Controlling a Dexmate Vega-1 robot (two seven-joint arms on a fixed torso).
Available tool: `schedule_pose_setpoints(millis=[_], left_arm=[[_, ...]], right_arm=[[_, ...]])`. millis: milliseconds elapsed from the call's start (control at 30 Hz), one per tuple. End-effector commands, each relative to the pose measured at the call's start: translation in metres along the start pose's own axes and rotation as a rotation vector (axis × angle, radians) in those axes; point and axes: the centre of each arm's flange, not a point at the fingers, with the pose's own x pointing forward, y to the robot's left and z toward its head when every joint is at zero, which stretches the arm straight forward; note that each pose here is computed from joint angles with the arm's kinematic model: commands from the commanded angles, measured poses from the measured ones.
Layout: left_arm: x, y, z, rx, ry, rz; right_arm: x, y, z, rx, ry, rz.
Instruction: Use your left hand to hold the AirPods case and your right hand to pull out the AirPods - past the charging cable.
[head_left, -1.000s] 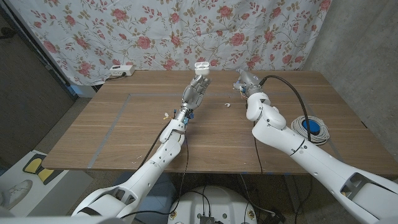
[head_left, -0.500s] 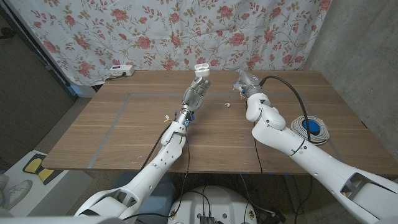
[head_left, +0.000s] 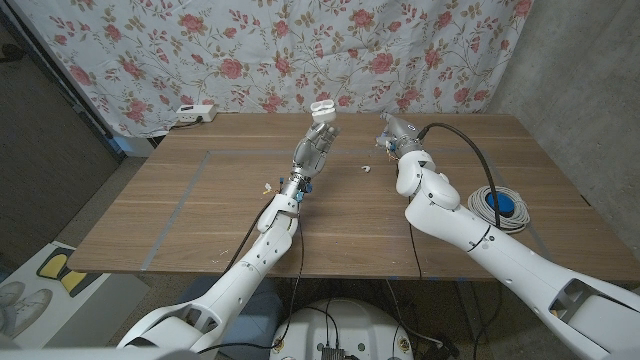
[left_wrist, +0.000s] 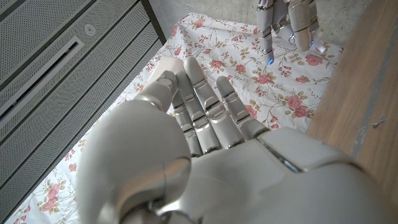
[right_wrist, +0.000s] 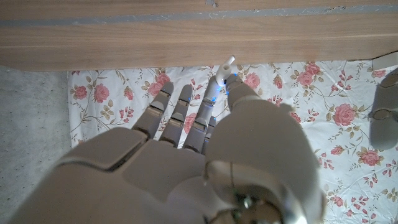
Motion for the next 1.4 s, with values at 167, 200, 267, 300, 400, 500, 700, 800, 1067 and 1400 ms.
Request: schedule_pose_setpoints(millis=[167,200,267,300,400,500,700,800,1067,1400], left_arm=[[0.006,0.007,0.007,0.003,0.011,-0.012],[0.006,0.007,0.007,-0.001,0.006,-0.012],[0.005,0.007,0.007,0.003,0.002,-0.005],[0.005,0.007,0.006,-0.004,0.0,-0.001],[0.003,0.008,0.001,-0.013,0.005,0.008],[0.004,0.005,-0.002,-0.017,0.009,0.003],[0.005,0.003,-0.003,-0.017,0.008,0.001],[0.005,0.002,-0.002,-0.019,0.008,0.001],[-0.002,0.001,-0.009,-0.058,0.071,-0.024],[-0.006,-0.001,-0.01,-0.045,0.098,-0.026]], right_arm=[[0.003,0.01,0.002,0.005,0.015,-0.009],[0.003,0.01,0.003,0.003,0.01,-0.009],[0.005,0.012,0.002,0.002,0.014,-0.007],[0.007,0.013,0.002,0.004,0.018,-0.006],[0.01,0.015,0.001,0.001,0.017,-0.004],[0.013,0.017,-0.001,0.003,0.016,0.0],[0.017,0.022,-0.003,0.005,0.021,0.008],[0.017,0.023,-0.003,0.006,0.02,0.007],[0.017,0.027,0.005,0.0,0.024,0.016],[0.014,0.039,0.005,0.035,0.041,0.016]])
